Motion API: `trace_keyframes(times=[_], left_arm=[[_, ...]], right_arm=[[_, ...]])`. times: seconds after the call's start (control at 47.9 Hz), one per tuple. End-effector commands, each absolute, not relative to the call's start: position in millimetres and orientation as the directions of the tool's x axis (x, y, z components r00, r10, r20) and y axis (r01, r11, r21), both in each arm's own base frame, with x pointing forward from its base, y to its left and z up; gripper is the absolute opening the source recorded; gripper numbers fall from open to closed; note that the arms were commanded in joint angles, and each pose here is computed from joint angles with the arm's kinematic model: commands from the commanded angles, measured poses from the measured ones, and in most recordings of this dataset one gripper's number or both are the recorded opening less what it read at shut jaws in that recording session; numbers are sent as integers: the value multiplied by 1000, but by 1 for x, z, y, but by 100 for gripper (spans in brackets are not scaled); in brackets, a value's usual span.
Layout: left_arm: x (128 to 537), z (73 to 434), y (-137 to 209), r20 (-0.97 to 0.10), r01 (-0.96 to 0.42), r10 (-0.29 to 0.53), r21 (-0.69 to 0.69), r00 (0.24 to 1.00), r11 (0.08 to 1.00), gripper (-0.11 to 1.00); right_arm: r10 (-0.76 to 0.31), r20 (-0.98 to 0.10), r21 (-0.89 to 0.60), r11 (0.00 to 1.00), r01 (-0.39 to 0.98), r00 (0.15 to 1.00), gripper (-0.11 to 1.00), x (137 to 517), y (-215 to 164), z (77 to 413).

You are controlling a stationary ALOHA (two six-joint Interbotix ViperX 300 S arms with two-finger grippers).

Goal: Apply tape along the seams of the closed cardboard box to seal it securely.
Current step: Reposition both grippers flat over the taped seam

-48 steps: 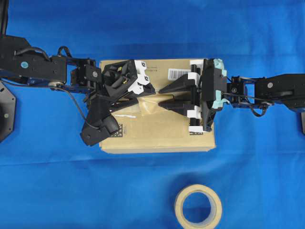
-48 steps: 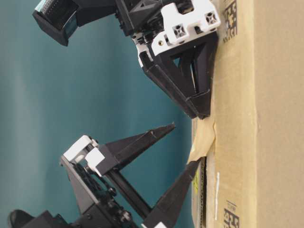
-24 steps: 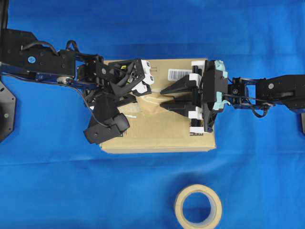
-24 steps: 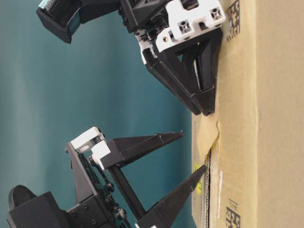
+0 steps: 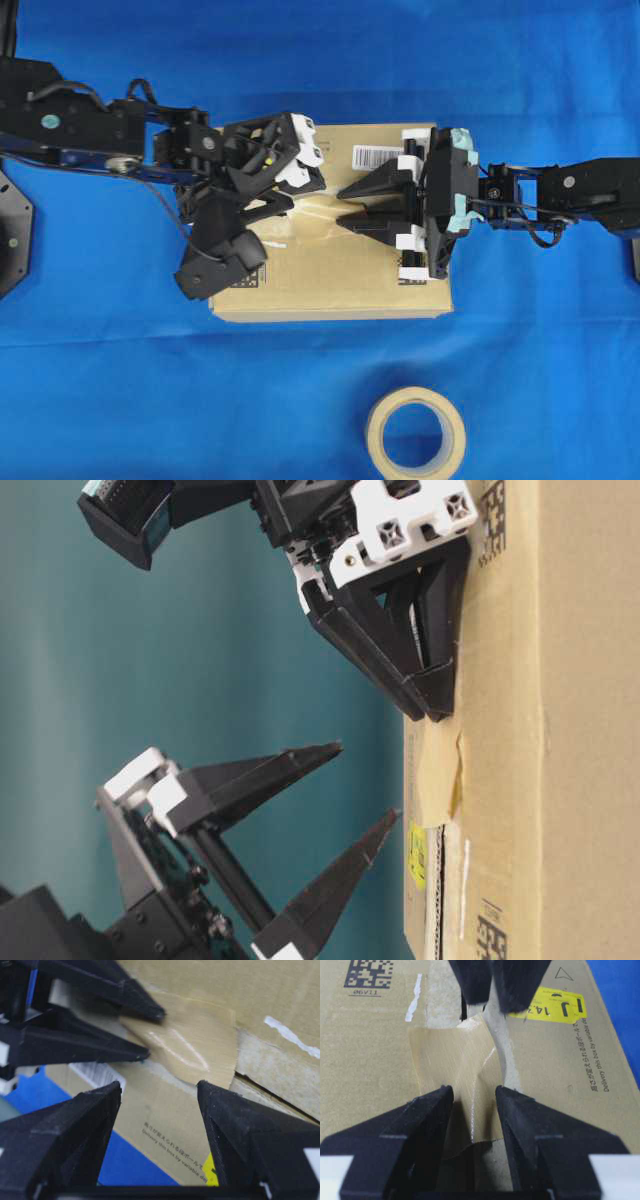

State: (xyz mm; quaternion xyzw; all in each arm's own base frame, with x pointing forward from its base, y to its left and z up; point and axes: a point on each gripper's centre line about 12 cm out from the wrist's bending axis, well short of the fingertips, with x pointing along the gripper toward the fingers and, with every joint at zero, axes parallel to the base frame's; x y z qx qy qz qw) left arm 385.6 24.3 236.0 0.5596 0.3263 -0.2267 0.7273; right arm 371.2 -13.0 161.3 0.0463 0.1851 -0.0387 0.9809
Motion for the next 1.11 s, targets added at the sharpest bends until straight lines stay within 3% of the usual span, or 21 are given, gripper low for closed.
trace_keyframes(times=[0.0,0.209,0.418,0.626,0.71,0.773,0.919,1.002,1.086], left_arm=[[381,252,25,-659,621,41,727,751,293,59],[373,257,22,-569,524,43,781,821,339,59],[366,260,19,-503,444,41,794,863,416,58],[362,263,17,-448,336,41,725,893,602,58],[362,262,15,-432,278,37,642,901,714,55],[362,259,14,-428,239,34,568,903,788,49],[364,254,11,-401,140,30,387,916,911,16],[366,249,9,-371,96,27,308,928,947,1],[367,247,8,-337,71,24,266,941,961,0]], right_arm=[[-60,-345,90,991,97,936,41,372,-12,169],[-62,-277,96,991,92,959,47,370,-12,196],[-81,-198,97,990,101,977,59,359,-20,234],[-108,-183,95,987,127,977,59,356,-30,240],[-112,-183,92,987,131,977,51,358,-32,240],[-113,-178,91,987,131,977,36,359,-32,241],[-115,-180,85,988,132,977,0,362,-33,240],[-112,-183,83,988,129,977,-2,364,-33,239],[-112,-190,82,988,129,975,-2,369,-33,236]])
